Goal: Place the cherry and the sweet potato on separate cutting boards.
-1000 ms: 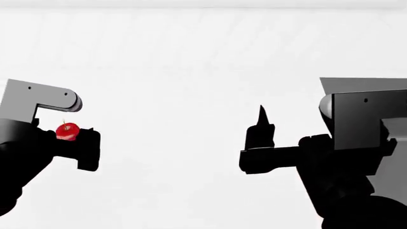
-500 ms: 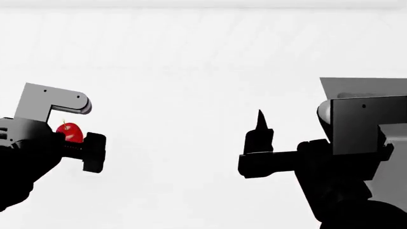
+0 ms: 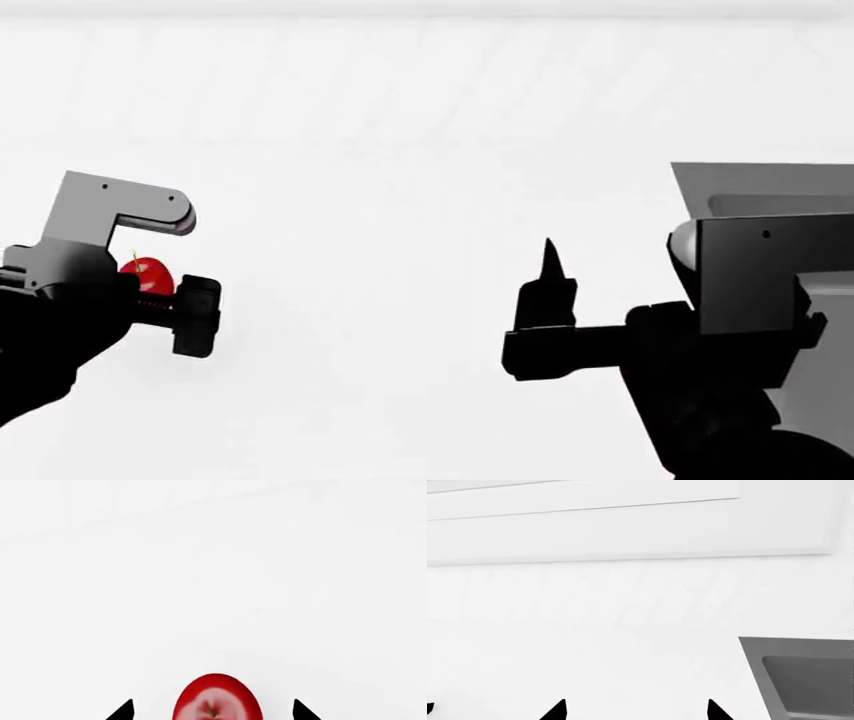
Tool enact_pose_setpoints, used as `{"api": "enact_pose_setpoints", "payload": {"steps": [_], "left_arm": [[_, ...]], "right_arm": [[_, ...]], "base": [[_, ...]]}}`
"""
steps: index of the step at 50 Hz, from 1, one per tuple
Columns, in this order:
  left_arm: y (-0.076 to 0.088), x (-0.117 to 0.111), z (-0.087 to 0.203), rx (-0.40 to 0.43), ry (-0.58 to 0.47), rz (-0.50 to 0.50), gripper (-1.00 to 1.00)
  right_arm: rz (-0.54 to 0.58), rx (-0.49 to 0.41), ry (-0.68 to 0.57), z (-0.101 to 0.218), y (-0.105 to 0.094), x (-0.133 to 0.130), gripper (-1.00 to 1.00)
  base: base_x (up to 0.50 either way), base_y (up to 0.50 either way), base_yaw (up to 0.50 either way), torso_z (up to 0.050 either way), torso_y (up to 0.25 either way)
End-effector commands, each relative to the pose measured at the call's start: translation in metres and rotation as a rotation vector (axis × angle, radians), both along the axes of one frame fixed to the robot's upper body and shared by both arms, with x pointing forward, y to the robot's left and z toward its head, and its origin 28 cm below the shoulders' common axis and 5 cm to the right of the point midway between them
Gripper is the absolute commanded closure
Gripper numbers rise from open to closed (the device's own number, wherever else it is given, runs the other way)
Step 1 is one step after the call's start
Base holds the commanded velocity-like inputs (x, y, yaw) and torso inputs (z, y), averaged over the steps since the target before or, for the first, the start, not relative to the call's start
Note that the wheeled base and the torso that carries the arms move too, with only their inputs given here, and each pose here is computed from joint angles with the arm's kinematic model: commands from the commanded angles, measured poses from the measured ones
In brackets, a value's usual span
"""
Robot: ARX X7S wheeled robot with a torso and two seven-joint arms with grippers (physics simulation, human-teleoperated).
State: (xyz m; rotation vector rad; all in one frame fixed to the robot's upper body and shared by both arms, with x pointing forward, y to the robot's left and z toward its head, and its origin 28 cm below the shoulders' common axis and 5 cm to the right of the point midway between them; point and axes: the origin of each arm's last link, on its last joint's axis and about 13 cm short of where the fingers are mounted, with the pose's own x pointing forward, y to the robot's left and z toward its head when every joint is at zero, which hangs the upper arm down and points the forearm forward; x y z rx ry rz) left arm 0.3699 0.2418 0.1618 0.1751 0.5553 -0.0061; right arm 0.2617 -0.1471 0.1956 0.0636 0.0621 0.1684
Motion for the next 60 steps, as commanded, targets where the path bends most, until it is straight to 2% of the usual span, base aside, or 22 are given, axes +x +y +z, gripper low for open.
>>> {"api": "enact_pose_setpoints", "payload": {"steps": [1, 5, 6, 7, 8, 9, 17, 21, 25, 30, 34, 49, 52, 53, 55, 60], "left_arm": [[-0.005, 0.006, 0.0, -0.038, -0.008, -0.016, -1.0], [-0.004, 0.007, -0.002, -0.039, 0.0, -0.014, -1.0], [-0.004, 0.007, -0.001, -0.036, 0.002, -0.015, 1.0], [-0.004, 0.006, -0.001, -0.065, -0.006, -0.01, 1.0], [-0.004, 0.005, 0.0, -0.042, -0.016, -0.025, 1.0], [-0.004, 0.004, 0.001, -0.06, -0.035, -0.018, 1.0], [-0.004, -0.002, 0.008, -0.05, -0.075, -0.03, 1.0], [-0.005, -0.009, 0.02, -0.082, -0.129, -0.033, 1.0], [-0.005, -0.021, 0.029, -0.093, -0.211, -0.049, 1.0], [-0.001, -0.039, 0.047, -0.169, -0.318, -0.046, 1.0], [-0.002, -0.053, 0.06, -0.169, -0.374, -0.058, 1.0], [0.001, -0.083, 0.062, -0.161, -0.482, -0.116, 1.0], [0.003, -0.086, 0.062, -0.174, -0.478, -0.125, 1.0], [0.002, -0.088, 0.062, -0.144, -0.476, -0.153, 1.0], [0.002, -0.089, 0.063, -0.186, -0.491, -0.124, 1.0], [0.001, -0.092, 0.06, -0.165, -0.48, -0.15, 1.0]], "right_arm": [[-0.024, 0.012, -0.011, 0.0, -0.002, -0.002, -1.0], [-0.023, 0.014, -0.01, -0.001, -0.002, -0.002, -1.0], [-0.024, 0.012, -0.008, -0.001, -0.002, -0.002, -1.0], [-0.024, 0.013, -0.009, -0.001, -0.002, -0.002, -1.0], [-0.027, 0.013, -0.01, -0.001, -0.003, -0.002, -1.0], [-0.037, 0.017, -0.012, -0.001, -0.004, -0.002, -1.0], [-0.057, 0.019, -0.017, 0.0, -0.007, -0.002, -1.0], [-0.053, 0.017, -0.016, -0.001, -0.006, -0.002, -1.0], [-0.044, 0.011, -0.015, -0.002, -0.005, -0.002, -1.0], [-0.042, 0.011, -0.027, -0.001, -0.005, -0.004, -1.0], [-0.044, 0.008, -0.037, 0.001, -0.006, -0.003, -1.0], [-0.035, 0.012, -0.071, 0.004, -0.008, -0.007, -1.0], [-0.03, 0.021, -0.09, 0.006, -0.008, -0.008, -1.0], [-0.043, 0.031, -0.092, 0.006, -0.008, -0.008, -1.0], [-0.042, 0.031, -0.098, 0.006, -0.008, -0.009, -1.0], [-0.038, 0.032, -0.118, 0.006, -0.008, -0.01, -1.0]], "base": [[0.0, 0.0, 0.0, 0.0, 0.0], [0.0, 0.0, 0.0, 0.0, 0.0], [0.0, 0.0, 0.0, 0.0, 0.0], [0.0, 0.0, 0.0, 0.0, 0.0], [0.0, 0.0, 0.0, 0.0, 0.0], [0.0, 0.0, 0.0, 0.0, 0.0], [0.0, 0.0, 0.0, 0.0, 0.0], [0.0, 0.0, 0.0, 0.0, 0.0], [0.0, 0.0, 0.0, 0.0, 0.0], [0.0, 0.0, 0.0, 0.0, 0.0], [0.0, 0.0, 0.0, 0.0, 0.002], [0.0, 0.0, 0.0, 0.0, 0.0], [0.0, 0.0, 0.0, 0.0, 0.0], [0.0, 0.0, 0.0, 0.0, 0.0], [0.0, 0.0, 0.0, 0.0, 0.0], [0.0, 0.0, 0.0, 0.0, 0.0]]}}
